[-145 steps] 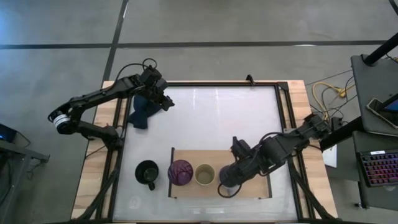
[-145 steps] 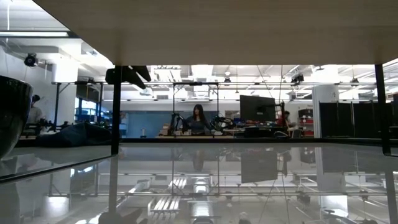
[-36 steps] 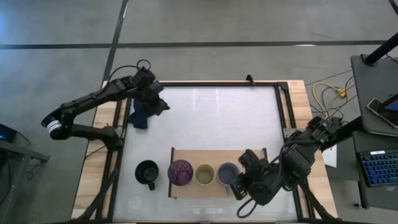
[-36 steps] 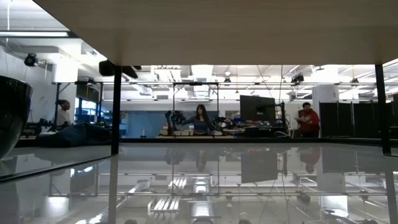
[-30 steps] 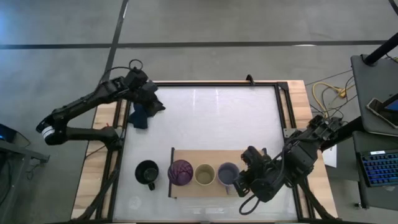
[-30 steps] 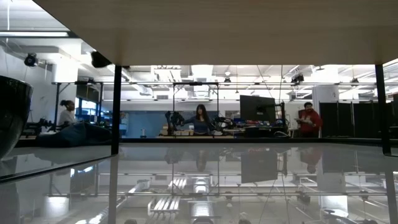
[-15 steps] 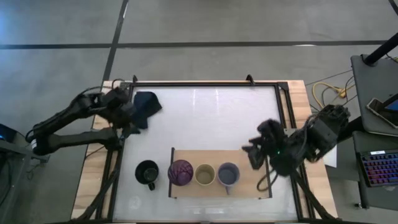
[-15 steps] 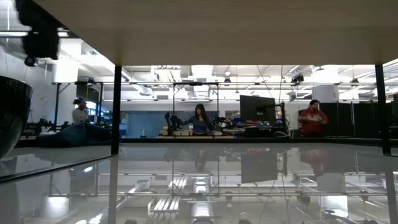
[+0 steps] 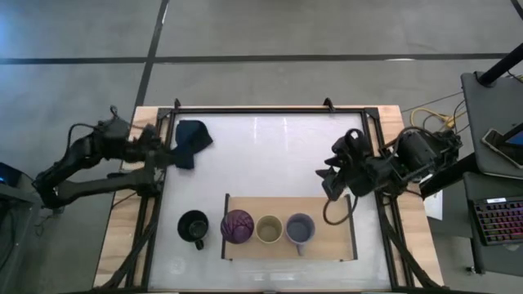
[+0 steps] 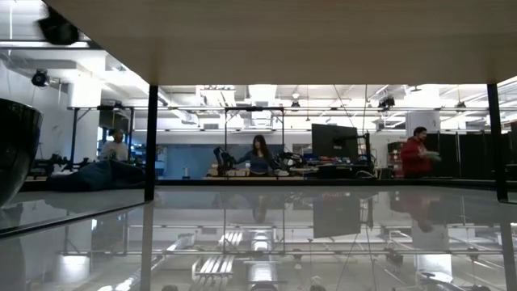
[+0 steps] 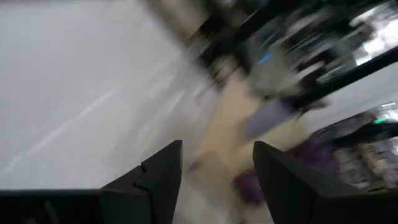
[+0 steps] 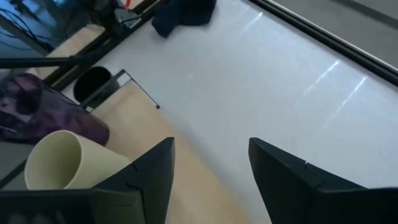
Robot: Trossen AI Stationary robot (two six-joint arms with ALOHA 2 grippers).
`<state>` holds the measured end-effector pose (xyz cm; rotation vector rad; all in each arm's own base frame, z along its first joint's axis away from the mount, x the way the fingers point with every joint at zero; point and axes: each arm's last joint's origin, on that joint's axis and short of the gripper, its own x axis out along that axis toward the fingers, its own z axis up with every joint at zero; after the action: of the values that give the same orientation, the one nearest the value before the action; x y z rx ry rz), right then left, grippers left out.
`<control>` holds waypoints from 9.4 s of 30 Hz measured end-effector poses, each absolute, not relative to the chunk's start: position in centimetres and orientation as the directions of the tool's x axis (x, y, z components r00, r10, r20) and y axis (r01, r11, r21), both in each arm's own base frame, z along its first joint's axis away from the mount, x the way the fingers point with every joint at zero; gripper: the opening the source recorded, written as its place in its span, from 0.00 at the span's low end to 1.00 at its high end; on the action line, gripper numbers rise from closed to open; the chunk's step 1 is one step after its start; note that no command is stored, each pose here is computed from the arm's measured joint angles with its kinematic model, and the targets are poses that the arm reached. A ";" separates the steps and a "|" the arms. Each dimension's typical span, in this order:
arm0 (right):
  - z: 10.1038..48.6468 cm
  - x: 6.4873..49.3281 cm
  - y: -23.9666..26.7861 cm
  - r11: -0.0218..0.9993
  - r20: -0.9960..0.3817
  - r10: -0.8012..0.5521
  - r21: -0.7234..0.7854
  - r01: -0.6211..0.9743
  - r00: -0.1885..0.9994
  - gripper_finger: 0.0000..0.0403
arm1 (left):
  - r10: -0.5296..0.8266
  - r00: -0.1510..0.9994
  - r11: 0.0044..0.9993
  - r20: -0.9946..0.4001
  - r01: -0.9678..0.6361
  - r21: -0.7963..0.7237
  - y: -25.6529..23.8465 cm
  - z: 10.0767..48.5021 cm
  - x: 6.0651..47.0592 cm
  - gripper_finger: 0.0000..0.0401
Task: Stack small to large cups/mugs on shelf
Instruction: Put the black mug on the shelf
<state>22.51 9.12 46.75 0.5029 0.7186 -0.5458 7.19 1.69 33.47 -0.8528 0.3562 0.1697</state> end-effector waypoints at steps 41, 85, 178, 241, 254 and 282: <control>48.4 20.4 5.5 0.806 -0.709 -0.286 0.186 0.562 0.645 0.49 | -0.014 0.212 0.898 -0.977 -0.427 -0.106 -10.1 25.7 14.0 0.46; 47.7 20.1 5.4 0.801 -0.730 -0.278 0.182 0.570 0.624 0.49 | -0.005 0.327 0.892 -0.945 -0.425 -0.152 -10.2 20.7 14.6 0.10; 42.9 23.2 -2.2 0.427 -0.825 -0.400 0.217 0.878 0.399 0.49 | 0.001 0.494 0.971 -0.869 -0.207 -0.116 15.0 24.5 43.9 0.35; 19.2 32.1 -9.9 0.425 -0.916 -0.095 0.318 0.847 0.391 0.49 | 0.209 0.761 0.797 -0.614 -0.497 -0.344 6.7 37.1 20.0 0.39; 18.8 33.1 -10.2 0.457 -0.950 -0.075 0.237 0.857 0.303 0.19 | 0.209 0.760 0.801 -0.615 -0.494 -0.338 6.7 37.1 20.0 0.39; 40.0 17.4 0.1 0.171 -0.924 -0.184 0.307 0.936 0.336 0.05 | 0.185 0.714 0.824 -0.675 -0.487 -0.289 7.4 35.4 22.0 0.39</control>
<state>17.38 0.15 40.05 1.0948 0.8804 -0.9618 22.01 7.40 35.45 -0.4764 0.6805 0.3880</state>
